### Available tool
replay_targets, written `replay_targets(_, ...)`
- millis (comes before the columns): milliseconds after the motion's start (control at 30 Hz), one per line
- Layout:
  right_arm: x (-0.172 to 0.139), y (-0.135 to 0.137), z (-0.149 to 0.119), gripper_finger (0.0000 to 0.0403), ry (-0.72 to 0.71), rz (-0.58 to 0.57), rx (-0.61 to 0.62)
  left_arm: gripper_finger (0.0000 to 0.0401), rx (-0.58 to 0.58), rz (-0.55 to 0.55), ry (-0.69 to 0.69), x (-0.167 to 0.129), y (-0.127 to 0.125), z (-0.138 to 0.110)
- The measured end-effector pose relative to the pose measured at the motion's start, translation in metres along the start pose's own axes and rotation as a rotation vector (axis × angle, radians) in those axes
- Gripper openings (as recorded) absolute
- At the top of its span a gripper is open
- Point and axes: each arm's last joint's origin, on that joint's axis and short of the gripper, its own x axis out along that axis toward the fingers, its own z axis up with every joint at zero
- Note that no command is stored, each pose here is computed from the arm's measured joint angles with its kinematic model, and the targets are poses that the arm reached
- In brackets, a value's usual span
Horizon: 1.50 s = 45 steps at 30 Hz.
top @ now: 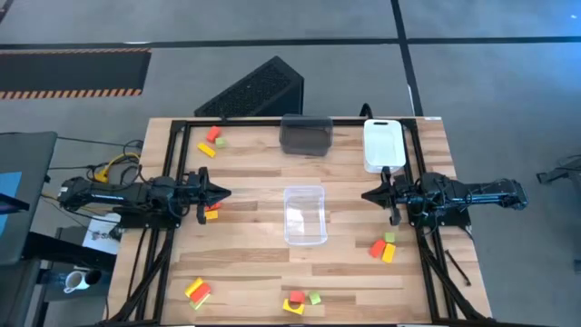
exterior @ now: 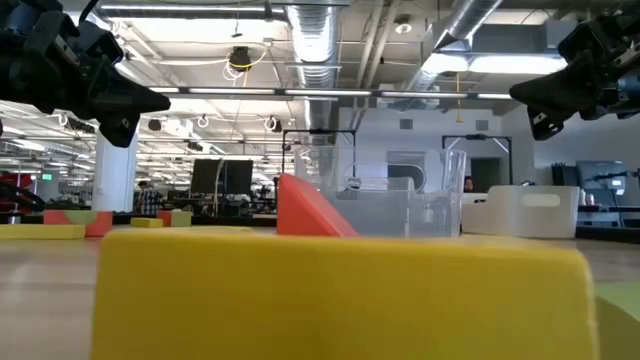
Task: Sort & place blocks by color
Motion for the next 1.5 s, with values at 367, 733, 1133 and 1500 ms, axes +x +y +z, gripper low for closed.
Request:
replay_targets(367, 0.0, 0.0, 0.0, 0.0028, 0.0, 0.0, 0.0, 0.0, 0.0, 0.0, 0.0, 0.0, 0.0, 0.0)
replay_targets(733, 0.0, 0.0, 0.0001, 0.0028, 0.0, 0.0, 0.0, 0.0, 0.0, 0.0, 0.0, 0.0, 0.0, -0.0001)
replay_targets(1133, 0.0, 0.0, 0.0, 0.0027, 0.0, 0.0, 0.0, 0.0, -0.001, 0.001, 0.0, 0.0, 0.0001, 0.0)
replay_targets(1500, 0.0, 0.0, 0.0001, 0.0027, -0.001, 0.0, 0.0, 0.0, -0.628, 0.145, -0.141, -0.0002, 0.0044, 0.0047)
